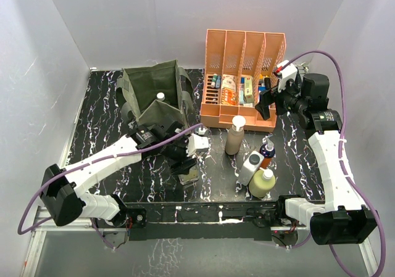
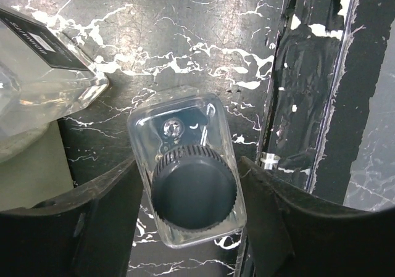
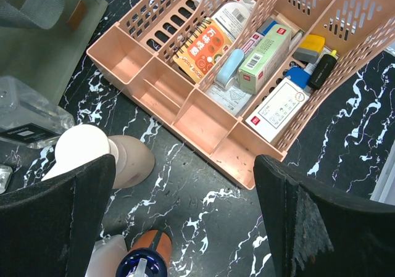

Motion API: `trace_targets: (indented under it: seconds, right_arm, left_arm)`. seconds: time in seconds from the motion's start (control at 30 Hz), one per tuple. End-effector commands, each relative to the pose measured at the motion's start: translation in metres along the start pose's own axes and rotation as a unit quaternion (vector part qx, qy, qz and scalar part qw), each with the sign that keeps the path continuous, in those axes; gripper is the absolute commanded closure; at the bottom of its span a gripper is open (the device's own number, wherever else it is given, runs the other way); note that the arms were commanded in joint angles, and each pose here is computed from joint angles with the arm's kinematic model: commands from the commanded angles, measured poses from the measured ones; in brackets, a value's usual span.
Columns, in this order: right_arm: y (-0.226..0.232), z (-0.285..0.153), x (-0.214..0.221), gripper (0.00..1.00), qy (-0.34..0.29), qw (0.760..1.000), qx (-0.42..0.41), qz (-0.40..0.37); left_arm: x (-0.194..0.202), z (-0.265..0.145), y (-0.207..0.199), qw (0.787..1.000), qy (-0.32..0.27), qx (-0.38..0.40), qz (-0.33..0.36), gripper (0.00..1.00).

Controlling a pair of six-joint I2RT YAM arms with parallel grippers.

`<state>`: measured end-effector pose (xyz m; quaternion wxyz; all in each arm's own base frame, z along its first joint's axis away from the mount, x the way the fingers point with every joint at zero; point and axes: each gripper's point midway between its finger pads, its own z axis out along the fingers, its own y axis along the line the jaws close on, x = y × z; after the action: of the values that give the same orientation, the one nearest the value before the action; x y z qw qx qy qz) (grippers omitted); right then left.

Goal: Place the personal care products into the canvas bag
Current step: Pick up the care product from the center of the board.

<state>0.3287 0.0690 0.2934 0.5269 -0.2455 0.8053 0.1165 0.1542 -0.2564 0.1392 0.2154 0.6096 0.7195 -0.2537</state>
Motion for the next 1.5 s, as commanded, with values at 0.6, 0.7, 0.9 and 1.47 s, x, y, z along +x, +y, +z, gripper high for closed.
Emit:
trace_targets:
  seconds: [0.6, 0.7, 0.9, 1.47]
  right_arm:
    - [0.000, -0.001, -0.009, 0.01, -0.022, 1.000, -0.002, -0.001]
    - [0.000, -0.002, -0.010, 0.01, -0.025, 1.000, -0.001, -0.003]
    - [0.001, -0.003, -0.010, 0.01, -0.026, 1.000, -0.002, -0.004]
    - [0.003, -0.001, -0.020, 0.01, -0.027, 0.999, -0.019, 0.002]
  left_arm:
    - [0.000, 0.006, -0.004, 1.000, -0.010, 0.014, -0.004, 0.45]
    - [0.000, 0.004, -0.005, 1.000, -0.011, 0.016, 0.001, 0.60]
    - [-0.021, -0.020, -0.010, 0.997, -0.059, 0.045, -0.011, 1.00]
    - [-0.138, -0.200, -0.017, 0.971, -0.232, -0.025, 0.060, 1.00]
